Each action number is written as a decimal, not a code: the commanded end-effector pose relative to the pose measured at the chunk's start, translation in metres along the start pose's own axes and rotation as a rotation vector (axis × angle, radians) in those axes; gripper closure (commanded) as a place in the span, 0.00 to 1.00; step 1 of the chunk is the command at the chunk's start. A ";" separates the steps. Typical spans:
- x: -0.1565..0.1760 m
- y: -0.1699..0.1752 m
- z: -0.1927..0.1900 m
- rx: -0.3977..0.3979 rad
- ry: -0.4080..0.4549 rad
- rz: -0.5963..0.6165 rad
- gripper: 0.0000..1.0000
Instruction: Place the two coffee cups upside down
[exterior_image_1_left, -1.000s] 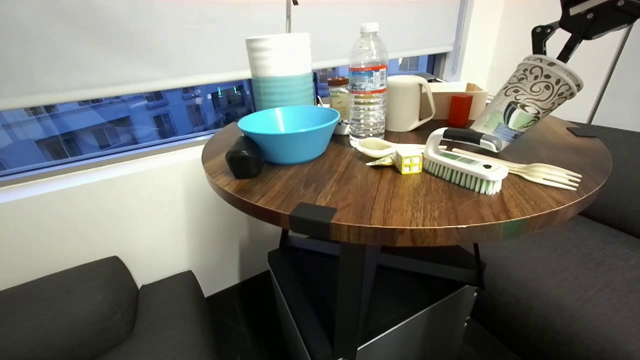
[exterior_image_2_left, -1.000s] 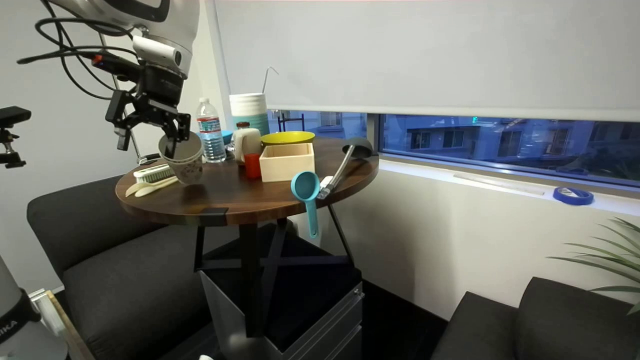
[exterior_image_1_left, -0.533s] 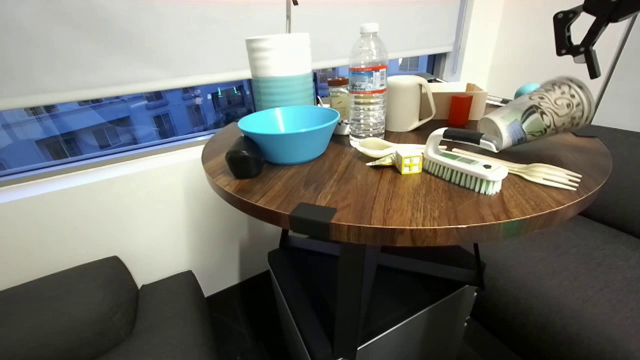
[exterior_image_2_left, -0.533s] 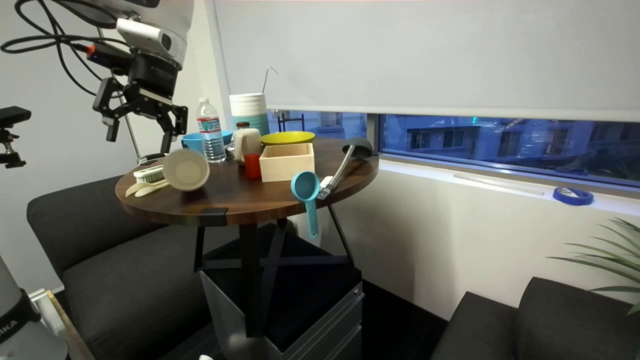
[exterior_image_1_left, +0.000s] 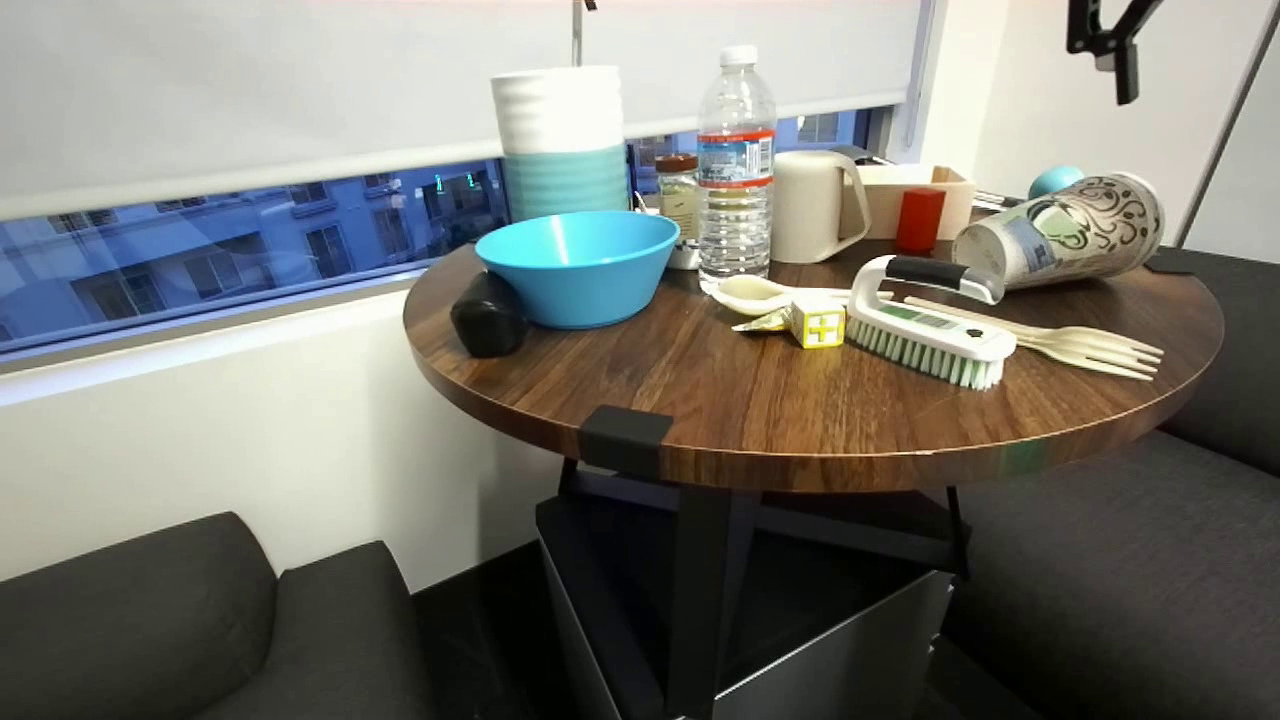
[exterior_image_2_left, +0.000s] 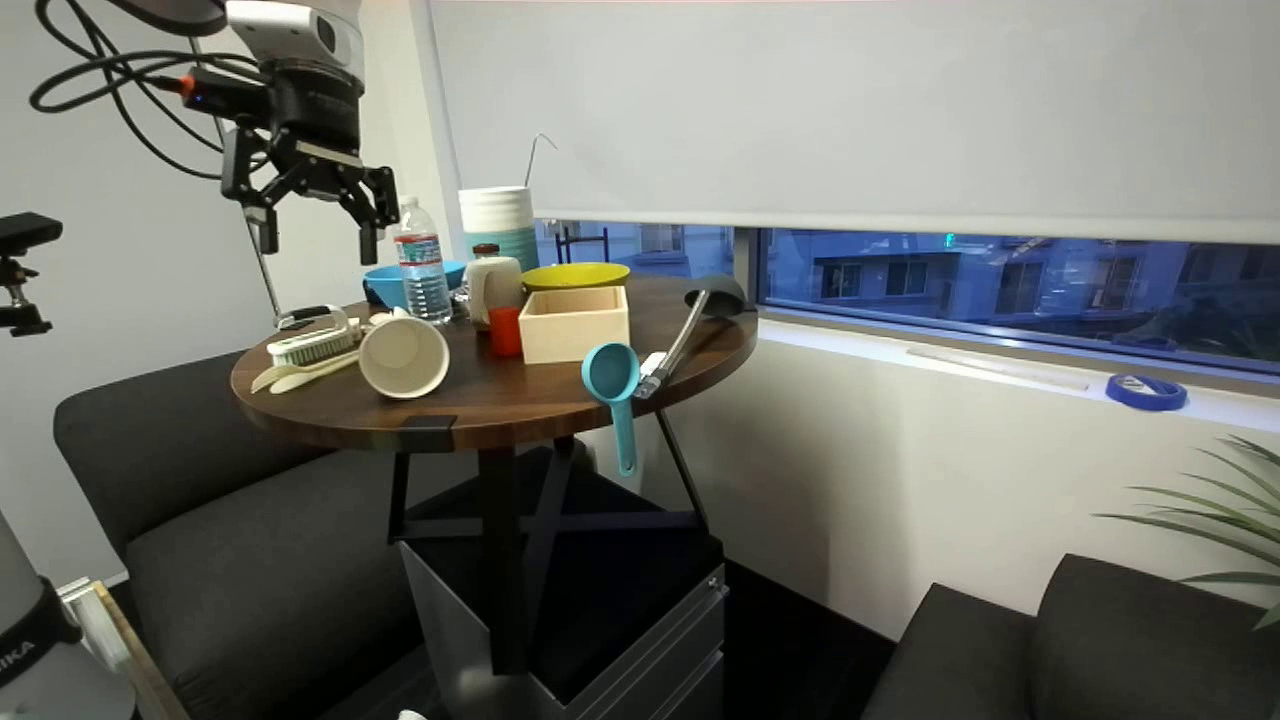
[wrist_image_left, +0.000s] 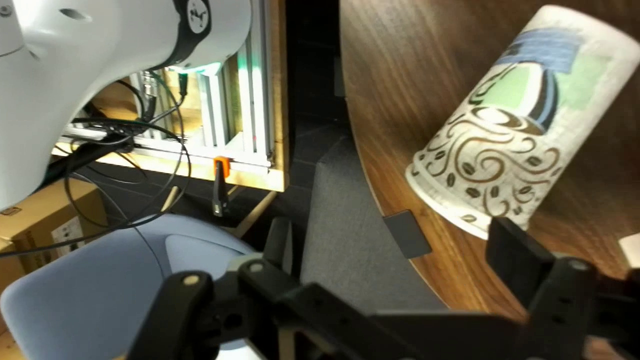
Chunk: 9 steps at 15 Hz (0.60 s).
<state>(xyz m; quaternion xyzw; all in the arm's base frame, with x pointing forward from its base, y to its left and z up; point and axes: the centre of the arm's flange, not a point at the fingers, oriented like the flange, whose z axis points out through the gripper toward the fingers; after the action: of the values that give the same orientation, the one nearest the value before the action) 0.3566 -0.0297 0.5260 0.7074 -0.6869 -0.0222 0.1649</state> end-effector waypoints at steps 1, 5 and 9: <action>-0.003 -0.001 -0.001 0.008 0.004 -0.007 0.00; 0.000 -0.001 0.002 0.000 -0.003 -0.002 0.00; -0.005 -0.028 0.011 0.037 -0.137 0.096 0.00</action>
<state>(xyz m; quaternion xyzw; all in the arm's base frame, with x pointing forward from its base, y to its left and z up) 0.3623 -0.0326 0.5176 0.6951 -0.7022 -0.0322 0.1508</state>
